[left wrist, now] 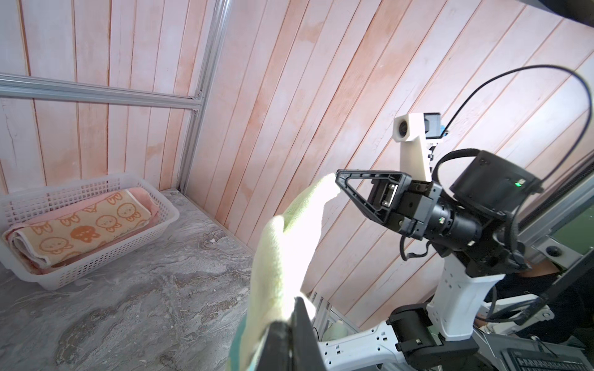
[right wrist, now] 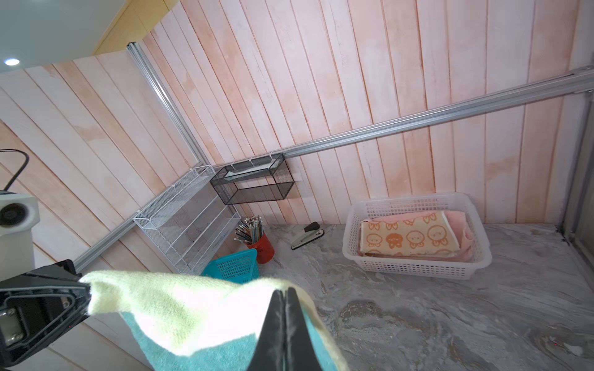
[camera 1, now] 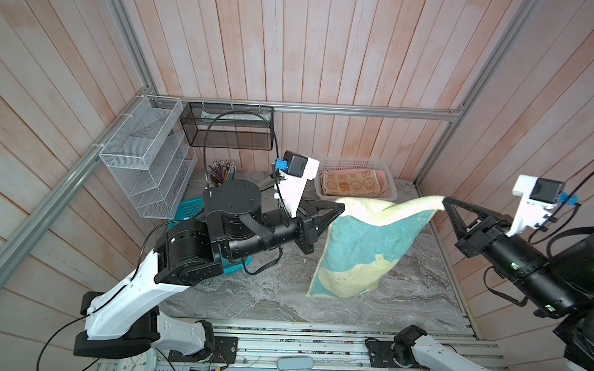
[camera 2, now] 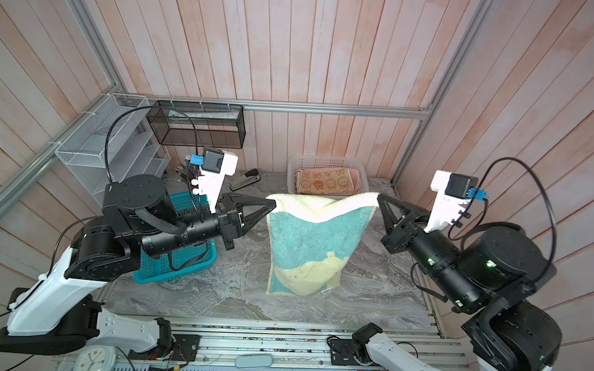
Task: Fold and stack the towels
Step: 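Lift the yellow-and-teal towel with both grippers and spread it out, then fold the towel's far edge toward the robot with both grippers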
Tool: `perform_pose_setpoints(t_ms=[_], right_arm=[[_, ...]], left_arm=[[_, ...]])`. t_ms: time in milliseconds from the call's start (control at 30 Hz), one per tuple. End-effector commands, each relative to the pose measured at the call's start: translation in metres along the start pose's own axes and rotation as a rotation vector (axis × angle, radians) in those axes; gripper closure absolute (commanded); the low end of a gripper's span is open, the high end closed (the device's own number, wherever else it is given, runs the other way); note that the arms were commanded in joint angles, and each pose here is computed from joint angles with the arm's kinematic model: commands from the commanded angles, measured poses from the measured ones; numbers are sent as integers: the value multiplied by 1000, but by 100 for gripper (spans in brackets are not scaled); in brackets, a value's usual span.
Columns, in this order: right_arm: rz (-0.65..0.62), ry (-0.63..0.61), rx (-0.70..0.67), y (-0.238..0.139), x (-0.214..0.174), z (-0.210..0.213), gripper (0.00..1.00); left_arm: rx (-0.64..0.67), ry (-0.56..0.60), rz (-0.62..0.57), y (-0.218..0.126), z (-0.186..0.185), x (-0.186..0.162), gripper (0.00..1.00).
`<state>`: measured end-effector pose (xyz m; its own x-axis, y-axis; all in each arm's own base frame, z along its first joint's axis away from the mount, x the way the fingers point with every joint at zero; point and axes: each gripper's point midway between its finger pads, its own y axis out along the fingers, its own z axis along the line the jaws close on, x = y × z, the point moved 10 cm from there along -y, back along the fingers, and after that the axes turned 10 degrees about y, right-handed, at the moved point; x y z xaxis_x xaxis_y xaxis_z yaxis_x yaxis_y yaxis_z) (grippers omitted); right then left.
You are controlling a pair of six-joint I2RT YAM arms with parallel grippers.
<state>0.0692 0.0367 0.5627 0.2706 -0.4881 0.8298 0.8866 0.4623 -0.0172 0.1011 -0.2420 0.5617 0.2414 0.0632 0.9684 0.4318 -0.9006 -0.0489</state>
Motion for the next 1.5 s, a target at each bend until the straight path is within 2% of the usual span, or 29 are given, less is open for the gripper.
perform_pose_setpoints(t_ms=[0, 133, 300, 400, 467, 533, 667, 767, 900, 1033, 1200, 1333, 1467], right_arm=[[74, -45, -185, 14, -8, -14, 100], [124, -65, -296, 46, -24, -27, 100], [184, -102, -362, 105, -70, -56, 100], [286, -63, -342, 154, -101, -96, 100], [376, 60, -258, 188, -122, -137, 100], [420, 128, -226, 215, -139, -166, 100], [486, 137, -238, 258, -161, -192, 100], [516, 138, -246, 276, -169, -203, 100], [544, 138, -265, 282, -179, -212, 100], [600, 152, -289, 272, -203, -218, 100], [708, 212, -330, 241, -256, -228, 100], [783, 292, -345, 213, -306, -236, 100], [862, 325, -355, 202, -344, -240, 100]], left_arm=[[111, 8, 75, 13, 8, -9, 100], [192, -92, 138, 28, 49, -21, 100], [217, -251, 210, 47, 125, -67, 100], [243, -369, 243, 52, 182, -105, 100], [270, -421, 250, 53, 220, -130, 100], [300, -456, 266, 54, 250, -151, 100], [332, -481, 301, 58, 294, -180, 100], [334, -490, 316, 59, 314, -193, 100], [340, -493, 334, 60, 327, -206, 100], [340, -534, 372, 54, 324, -229, 100], [323, -657, 426, 35, 306, -279, 100], [290, -755, 545, 29, 280, -334, 100], [307, -854, 593, 17, 269, -380, 100]])
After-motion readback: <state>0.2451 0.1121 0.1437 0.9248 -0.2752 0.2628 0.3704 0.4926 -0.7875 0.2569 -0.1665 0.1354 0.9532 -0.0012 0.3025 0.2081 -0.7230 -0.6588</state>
